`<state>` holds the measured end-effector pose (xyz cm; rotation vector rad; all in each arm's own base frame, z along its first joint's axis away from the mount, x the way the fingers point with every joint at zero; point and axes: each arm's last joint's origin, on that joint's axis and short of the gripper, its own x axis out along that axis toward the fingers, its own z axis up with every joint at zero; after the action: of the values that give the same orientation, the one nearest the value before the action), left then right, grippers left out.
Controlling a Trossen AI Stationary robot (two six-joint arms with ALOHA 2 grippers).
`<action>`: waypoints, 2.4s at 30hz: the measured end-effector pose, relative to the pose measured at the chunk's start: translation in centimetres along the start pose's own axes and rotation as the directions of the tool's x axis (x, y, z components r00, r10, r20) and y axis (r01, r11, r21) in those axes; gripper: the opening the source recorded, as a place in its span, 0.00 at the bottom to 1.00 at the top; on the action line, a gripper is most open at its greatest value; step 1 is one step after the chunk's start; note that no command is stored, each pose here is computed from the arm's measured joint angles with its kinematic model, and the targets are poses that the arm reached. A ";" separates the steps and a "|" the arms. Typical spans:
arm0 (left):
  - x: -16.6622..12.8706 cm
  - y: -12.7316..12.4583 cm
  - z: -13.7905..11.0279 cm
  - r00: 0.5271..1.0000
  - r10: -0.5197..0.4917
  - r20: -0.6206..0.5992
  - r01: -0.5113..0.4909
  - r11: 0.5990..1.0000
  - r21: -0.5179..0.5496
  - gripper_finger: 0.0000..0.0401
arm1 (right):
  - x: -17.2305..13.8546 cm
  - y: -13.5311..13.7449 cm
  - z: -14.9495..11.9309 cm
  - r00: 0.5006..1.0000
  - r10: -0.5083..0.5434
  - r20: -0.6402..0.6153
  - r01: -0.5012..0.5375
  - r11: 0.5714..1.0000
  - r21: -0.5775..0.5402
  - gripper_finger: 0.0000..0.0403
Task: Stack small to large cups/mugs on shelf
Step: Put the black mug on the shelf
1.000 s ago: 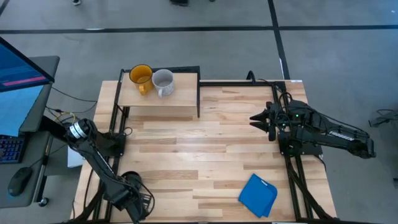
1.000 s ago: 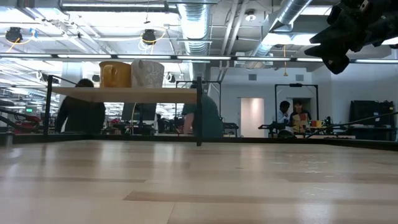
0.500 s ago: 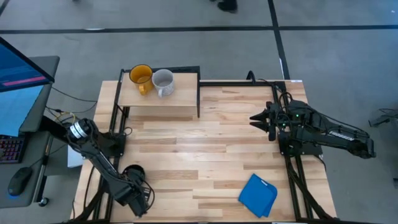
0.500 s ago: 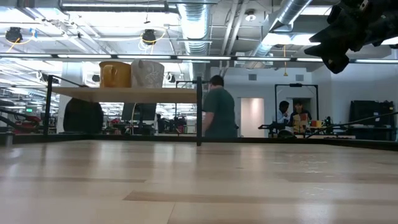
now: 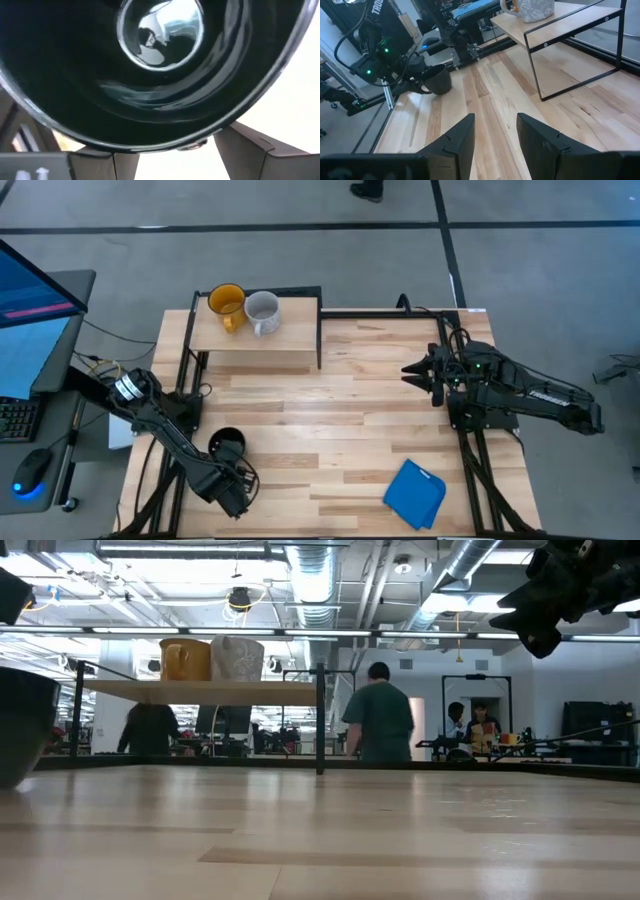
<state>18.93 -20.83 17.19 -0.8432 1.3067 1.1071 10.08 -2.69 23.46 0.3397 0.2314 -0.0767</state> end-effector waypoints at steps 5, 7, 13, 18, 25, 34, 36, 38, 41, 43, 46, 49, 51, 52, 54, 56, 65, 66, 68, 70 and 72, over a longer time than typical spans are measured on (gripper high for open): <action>0.0 0.1 0.1 1.000 0.012 0.007 -0.012 1.000 0.003 0.56 | 0.0 0.1 0.0 1.000 0.018 -0.005 -0.018 1.000 0.000 0.42; 0.0 0.1 0.1 1.000 0.013 0.005 -0.013 1.000 0.003 0.56 | 0.0 0.1 0.0 1.000 0.018 -0.005 -0.018 1.000 0.000 0.42; 0.0 0.1 0.1 1.000 0.014 0.004 -0.014 1.000 -0.010 0.56 | 0.0 0.0 0.0 1.000 0.017 -0.005 -0.017 1.000 0.000 0.42; 0.0 -0.2 0.0 1.000 -0.011 -0.021 0.009 0.998 -0.067 0.56 | 0.0 0.1 0.0 1.000 0.018 -0.005 -0.018 1.000 0.001 0.42; 0.0 -0.4 -0.1 0.999 -0.028 -0.031 0.024 0.992 -0.120 0.56 | 0.0 0.0 0.0 1.000 0.018 -0.005 -0.018 1.000 0.001 0.42; 0.0 -0.3 0.7 0.999 -0.004 0.031 0.009 0.985 -0.174 0.50 | 0.0 0.0 0.0 1.000 0.017 -0.006 -0.017 1.000 0.001 0.42; 0.1 -0.4 1.1 0.999 -0.002 0.040 0.009 0.983 -0.184 0.48 | 0.0 0.0 0.0 1.000 0.017 -0.006 -0.017 1.000 0.001 0.42; 0.1 -0.5 1.3 0.999 0.000 0.040 0.008 0.982 -0.191 0.46 | 0.0 0.0 0.0 1.000 0.018 -0.007 -0.018 1.000 0.001 0.42; 0.1 -0.6 1.5 0.999 0.005 0.045 0.004 0.981 -0.196 0.41 | 0.0 0.0 -0.1 1.000 0.016 -0.014 -0.016 1.000 0.004 0.42; 0.1 -0.4 1.6 0.998 0.017 0.054 -0.006 0.980 -0.198 0.38 | 0.0 0.0 -0.1 1.000 0.017 -0.015 -0.017 1.000 0.004 0.42; 0.1 -0.3 1.6 0.998 0.032 0.062 -0.019 0.980 -0.197 0.32 | 0.0 0.0 -0.1 1.000 0.017 -0.017 -0.017 1.000 0.005 0.42; 0.0 -0.2 1.8 0.996 0.039 0.083 -0.022 0.980 -0.200 0.26 | 0.0 0.0 -0.1 1.000 0.017 -0.017 -0.017 1.000 0.004 0.42; 0.0 -0.2 1.8 0.993 0.024 0.112 -0.001 0.980 -0.200 0.23 | 0.0 0.0 -0.1 1.000 0.017 -0.017 -0.017 1.000 0.004 0.42; 0.0 -0.2 1.9 0.992 0.017 0.128 0.009 0.980 -0.199 0.21 | 0.0 0.0 -0.1 1.000 0.017 -0.018 -0.017 1.000 0.005 0.42; 0.0 -0.4 2.1 0.988 -0.005 0.154 0.036 0.979 -0.201 0.18 | 0.0 0.0 -0.2 1.000 0.016 -0.021 -0.016 1.000 0.006 0.42; 0.1 -0.6 2.4 0.987 -0.014 0.161 0.048 0.976 -0.212 0.16 | 0.0 0.0 -0.2 1.000 0.016 -0.022 -0.015 1.000 0.006 0.42; 0.2 -1.9 4.2 0.980 -0.056 0.189 0.107 0.958 -0.268 0.18 | 0.0 0.0 -0.2 1.000 0.016 -0.021 -0.016 1.000 0.006 0.42; 0.2 -2.0 4.4 0.978 -0.065 0.197 0.117 0.957 -0.265 0.17 | 0.0 0.0 -0.2 1.000 0.016 -0.021 -0.016 1.000 0.005 0.42; 0.2 -2.4 4.7 0.973 -0.086 0.214 0.142 0.954 -0.264 0.15 | 0.0 0.0 -0.2 1.000 0.016 -0.021 -0.016 1.000 0.005 0.42; 0.2 -2.6 5.1 0.970 -0.096 0.224 0.154 0.954 -0.259 0.15 | 0.0 0.0 -0.2 1.000 0.016 -0.021 -0.016 1.000 0.005 0.42; 0.2 -2.7 5.4 0.967 -0.101 0.235 0.162 0.952 -0.259 0.15 | 0.0 0.0 -0.2 1.000 0.016 -0.021 -0.016 1.000 0.005 0.42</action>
<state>23.13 -16.52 17.28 -0.9688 0.9104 1.2550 10.04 -2.62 23.32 0.3477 0.2497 -0.0579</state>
